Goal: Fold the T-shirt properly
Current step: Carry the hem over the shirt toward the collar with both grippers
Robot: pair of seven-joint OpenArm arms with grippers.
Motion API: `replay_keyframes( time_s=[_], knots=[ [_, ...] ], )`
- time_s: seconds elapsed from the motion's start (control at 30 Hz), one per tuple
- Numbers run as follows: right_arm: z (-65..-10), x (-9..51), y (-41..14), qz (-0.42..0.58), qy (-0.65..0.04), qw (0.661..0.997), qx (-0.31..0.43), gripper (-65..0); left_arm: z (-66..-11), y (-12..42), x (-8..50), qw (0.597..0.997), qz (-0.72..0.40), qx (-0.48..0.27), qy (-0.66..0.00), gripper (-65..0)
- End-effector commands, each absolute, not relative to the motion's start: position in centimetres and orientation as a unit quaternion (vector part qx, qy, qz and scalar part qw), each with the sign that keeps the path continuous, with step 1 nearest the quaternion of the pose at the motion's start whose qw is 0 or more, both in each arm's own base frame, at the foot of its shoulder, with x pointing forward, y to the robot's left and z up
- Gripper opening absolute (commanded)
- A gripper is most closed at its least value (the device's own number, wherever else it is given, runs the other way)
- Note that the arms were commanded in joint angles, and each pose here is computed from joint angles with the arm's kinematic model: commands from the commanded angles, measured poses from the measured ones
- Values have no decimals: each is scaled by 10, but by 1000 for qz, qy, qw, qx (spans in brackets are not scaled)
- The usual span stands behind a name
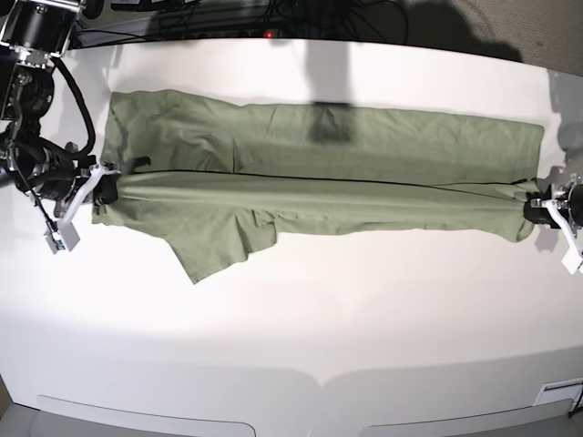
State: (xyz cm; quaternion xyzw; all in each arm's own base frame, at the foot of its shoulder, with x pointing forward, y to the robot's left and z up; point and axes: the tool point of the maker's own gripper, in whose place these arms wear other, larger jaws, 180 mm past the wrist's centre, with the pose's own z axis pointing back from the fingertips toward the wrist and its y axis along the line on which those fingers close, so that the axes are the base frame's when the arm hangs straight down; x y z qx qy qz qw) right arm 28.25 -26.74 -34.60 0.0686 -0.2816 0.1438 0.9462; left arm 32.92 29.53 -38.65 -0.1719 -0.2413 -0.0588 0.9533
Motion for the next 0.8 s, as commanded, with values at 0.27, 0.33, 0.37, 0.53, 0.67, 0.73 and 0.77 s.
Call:
replay_keyframes(
  time_s=[0.27, 0.33, 0.37, 0.53, 0.67, 0.73, 0.77],
  knots=[
    [-339, 278, -272, 155, -283, 945, 56, -650, -371, 306, 334, 954, -59, -165, -243, -650],
    [-343, 272, -272, 155, -275, 947, 59, -650, -371, 306, 333, 955, -60, -164, -239, -650],
    [-346, 269, -271, 154, -271, 948, 62, -650, -372, 307, 330, 957, -61, -163, -233, -650],
    [-351, 262, -268, 153, -270, 948, 72, -650, -374, 316, 320, 965, -68, -150, -204, -650],
    [-350, 263, -267, 153, -272, 947, 73, -650, -373, 317, 321, 964, -67, -149, -208, -650],
    [-351, 262, -268, 153, -269, 948, 72, -650, -373, 317, 321, 964, -67, -149, -208, -650],
    [-352, 260, -268, 153, -263, 950, 71, -650, -373, 317, 321, 965, -67, -149, -207, -650]
  ],
)
